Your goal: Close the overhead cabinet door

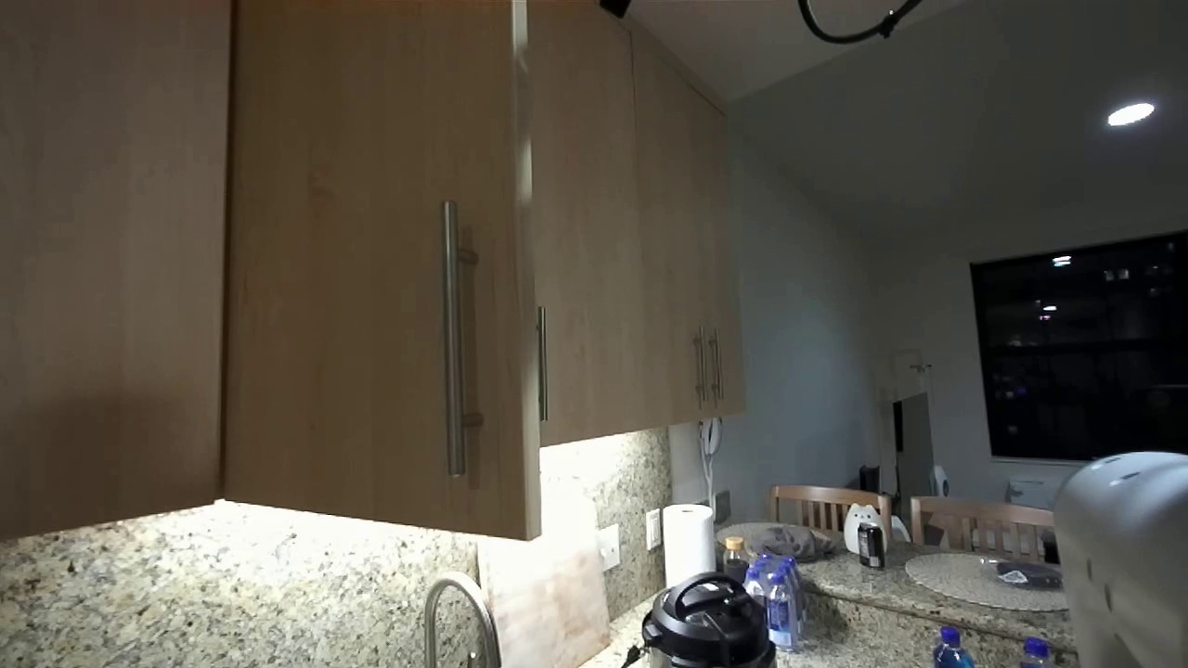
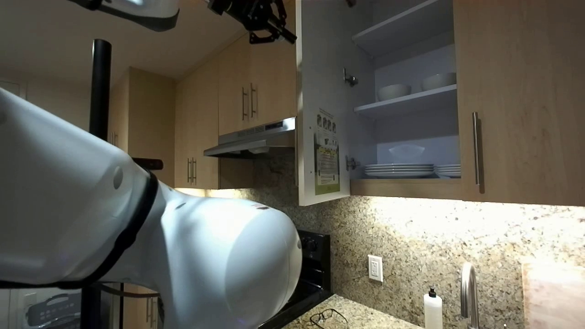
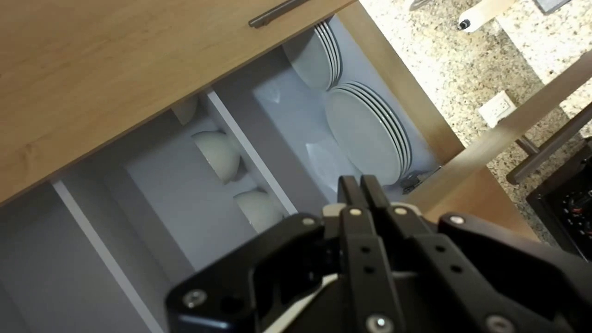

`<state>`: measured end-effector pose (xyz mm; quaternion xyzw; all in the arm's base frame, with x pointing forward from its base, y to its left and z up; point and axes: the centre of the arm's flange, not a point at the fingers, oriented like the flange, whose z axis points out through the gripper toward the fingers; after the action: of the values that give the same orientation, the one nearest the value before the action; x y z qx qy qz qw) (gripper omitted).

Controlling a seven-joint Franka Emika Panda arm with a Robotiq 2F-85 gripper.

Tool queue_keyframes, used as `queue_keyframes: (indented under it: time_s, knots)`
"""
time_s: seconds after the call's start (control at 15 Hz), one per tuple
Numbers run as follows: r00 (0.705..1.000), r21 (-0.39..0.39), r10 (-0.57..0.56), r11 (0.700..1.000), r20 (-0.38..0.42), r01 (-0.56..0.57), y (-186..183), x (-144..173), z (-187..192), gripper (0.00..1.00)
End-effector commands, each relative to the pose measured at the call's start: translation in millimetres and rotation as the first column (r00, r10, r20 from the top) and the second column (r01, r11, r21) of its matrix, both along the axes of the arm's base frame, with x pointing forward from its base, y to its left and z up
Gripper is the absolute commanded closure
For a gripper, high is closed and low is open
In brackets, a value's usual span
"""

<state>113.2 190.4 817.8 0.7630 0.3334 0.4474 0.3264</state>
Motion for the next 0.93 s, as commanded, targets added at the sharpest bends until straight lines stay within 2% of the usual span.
queue_keyframes:
  time_s: [0.0, 0.87]
  knots:
    - [0.999, -0.057, 0.014, 0.998, -0.029, -0.015, 22, 10, 10, 0.93]
    - [0.996, -0.144, 0.070, 0.987, -0.049, -0.076, 56, 26, 1, 0.93]
